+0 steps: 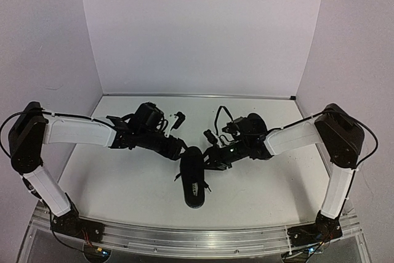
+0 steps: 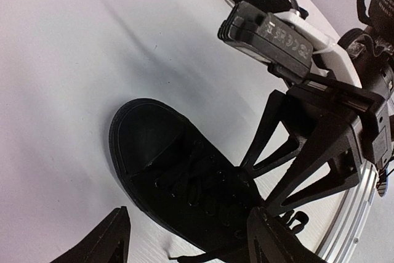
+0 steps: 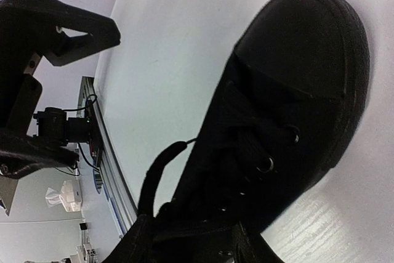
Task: Tie the shoes
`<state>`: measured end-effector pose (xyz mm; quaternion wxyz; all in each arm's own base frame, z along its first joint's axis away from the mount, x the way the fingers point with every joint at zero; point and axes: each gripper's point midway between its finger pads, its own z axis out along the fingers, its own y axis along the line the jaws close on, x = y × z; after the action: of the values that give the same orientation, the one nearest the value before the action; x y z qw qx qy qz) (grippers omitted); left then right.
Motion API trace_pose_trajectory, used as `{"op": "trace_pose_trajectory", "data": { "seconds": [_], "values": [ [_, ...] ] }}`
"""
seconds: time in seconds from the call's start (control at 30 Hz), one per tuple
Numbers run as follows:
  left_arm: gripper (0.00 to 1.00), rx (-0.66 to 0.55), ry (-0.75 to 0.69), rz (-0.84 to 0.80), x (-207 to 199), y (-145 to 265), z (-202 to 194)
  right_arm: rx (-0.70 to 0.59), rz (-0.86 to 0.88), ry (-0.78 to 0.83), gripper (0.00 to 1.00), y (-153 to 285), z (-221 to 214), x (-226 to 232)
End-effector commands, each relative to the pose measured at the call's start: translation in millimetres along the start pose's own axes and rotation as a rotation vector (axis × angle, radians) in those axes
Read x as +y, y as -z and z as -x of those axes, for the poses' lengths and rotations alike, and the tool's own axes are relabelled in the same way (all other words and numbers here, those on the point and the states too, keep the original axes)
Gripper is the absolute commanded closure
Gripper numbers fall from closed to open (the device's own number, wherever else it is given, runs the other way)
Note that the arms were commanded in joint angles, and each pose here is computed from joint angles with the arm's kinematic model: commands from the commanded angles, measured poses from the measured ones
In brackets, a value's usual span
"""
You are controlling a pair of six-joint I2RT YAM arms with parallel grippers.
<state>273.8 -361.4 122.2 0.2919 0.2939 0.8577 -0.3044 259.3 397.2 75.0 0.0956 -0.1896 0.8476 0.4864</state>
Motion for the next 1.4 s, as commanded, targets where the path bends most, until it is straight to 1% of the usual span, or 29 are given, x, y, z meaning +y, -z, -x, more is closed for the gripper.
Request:
{"op": "trace_pose_trajectory", "data": {
  "seconds": [0.0, 0.2, 0.37, 0.47, 0.53, 0.67, 0.8, 0.97, 1.13, 1.27, 1.37],
  "values": [
    [0.33, -0.068, 0.004, 0.011, 1, 13, 10, -0.017, 0.087, 0.060, 0.60, -7, 19, 30],
    [0.33, -0.092, 0.029, 0.015, 9, 24, 9, 0.039, 0.111, 0.063, 0.71, -27, 7, 35],
    [0.33, -0.097, 0.054, 0.005, 13, 29, 2, 0.077, 0.133, 0.069, 0.73, -39, -1, 42],
    [0.34, -0.122, 0.082, -0.048, 10, 27, 2, 0.092, 0.137, 0.080, 0.73, -42, -4, 47],
    [0.36, -0.113, 0.096, -0.090, 5, 22, -3, 0.098, 0.138, 0.094, 0.72, -42, -6, 51],
    [0.37, -0.109, 0.114, -0.131, 2, 15, -7, 0.071, 0.114, 0.144, 0.69, -31, -1, 59],
    [0.39, -0.136, 0.143, -0.196, -5, 8, -6, 0.043, 0.056, 0.194, 0.64, -19, 6, 63],
    [0.41, -0.148, 0.206, -0.296, -13, -6, -9, 0.050, -0.021, 0.209, 0.60, -14, 3, 51],
    [0.41, -0.162, 0.232, -0.308, -11, -11, -11, 0.064, -0.062, 0.210, 0.57, -6, -4, 47],
    [0.38, -0.163, 0.245, -0.339, -15, -16, -8, 0.071, -0.048, 0.219, 0.56, -3, -6, 50],
    [0.38, -0.154, 0.258, -0.375, -18, -22, -7, 0.088, -0.026, 0.223, 0.57, -8, -7, 52]
  ]
}}
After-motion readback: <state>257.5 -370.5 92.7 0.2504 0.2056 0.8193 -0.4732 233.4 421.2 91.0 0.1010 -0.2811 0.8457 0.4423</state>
